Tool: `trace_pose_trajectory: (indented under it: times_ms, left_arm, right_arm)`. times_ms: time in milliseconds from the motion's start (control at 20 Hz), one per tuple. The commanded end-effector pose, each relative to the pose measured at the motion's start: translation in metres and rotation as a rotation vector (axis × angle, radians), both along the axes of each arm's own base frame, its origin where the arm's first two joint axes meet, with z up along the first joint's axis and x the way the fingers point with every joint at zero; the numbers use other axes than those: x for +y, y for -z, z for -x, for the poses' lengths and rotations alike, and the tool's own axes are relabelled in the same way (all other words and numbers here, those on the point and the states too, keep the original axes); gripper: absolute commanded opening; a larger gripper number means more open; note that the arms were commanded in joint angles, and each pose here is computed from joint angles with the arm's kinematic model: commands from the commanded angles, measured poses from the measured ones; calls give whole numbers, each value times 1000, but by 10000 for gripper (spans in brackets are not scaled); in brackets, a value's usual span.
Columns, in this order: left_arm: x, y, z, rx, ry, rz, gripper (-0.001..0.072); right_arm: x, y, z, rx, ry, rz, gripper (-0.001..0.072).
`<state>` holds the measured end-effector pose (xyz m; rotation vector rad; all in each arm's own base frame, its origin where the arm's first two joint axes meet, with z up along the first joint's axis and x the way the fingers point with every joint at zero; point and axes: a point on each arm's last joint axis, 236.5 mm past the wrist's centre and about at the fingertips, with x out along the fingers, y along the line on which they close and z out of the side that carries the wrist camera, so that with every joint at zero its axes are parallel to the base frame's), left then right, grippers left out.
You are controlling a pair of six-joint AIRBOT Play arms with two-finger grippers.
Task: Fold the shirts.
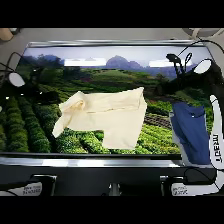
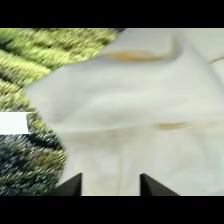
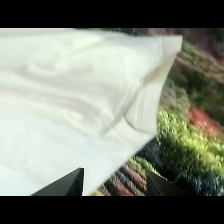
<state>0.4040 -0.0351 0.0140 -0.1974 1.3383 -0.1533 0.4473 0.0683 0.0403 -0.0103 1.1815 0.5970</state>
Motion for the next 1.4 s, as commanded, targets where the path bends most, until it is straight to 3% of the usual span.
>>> trace_pose_trajectory:
  times_ms: [0, 50, 100, 150, 400, 800, 850, 900, 950, 1100, 1350]
  left_arm:
    - [58, 17, 68, 199, -82, -24, 350]
    - [57, 34, 93, 257, -116, 26, 360]
    - [48, 49, 112, 291, -127, 88, 503]
    - [36, 62, 125, 290, -99, 159, 548]
    - [21, 104, 143, 312, -174, 241, 543]
    - [12, 127, 119, 245, -159, 189, 534]
    - [14, 128, 114, 230, -195, 184, 386]
    - [16, 128, 110, 223, -229, 183, 169]
    - [16, 128, 109, 222, -241, 183, 39]
    - [14, 123, 112, 222, -209, 185, 25]
    - [14, 92, 101, 109, -183, 180, 25]
  right_arm:
    - [-36, 30, 67, 219, -112, 179, 418]
    - [-32, 45, 83, 272, -116, 160, 417]
    - [-25, 61, 96, 316, -114, 129, 414]
    - [-16, 73, 107, 350, -115, 86, 405]
    - [-3, 95, 125, 388, -127, 28, 380]
    - [-4, 97, 117, 357, -111, 35, 382]
    - [-4, 98, 118, 361, -110, 34, 385]
    - [-3, 102, 122, 371, -108, 32, 392]
    - [-1, 108, 127, 386, -103, 22, 436]
    - [20, 123, 139, 397, -91, -74, 485]
    - [50, 136, 132, 361, 12, -204, 485]
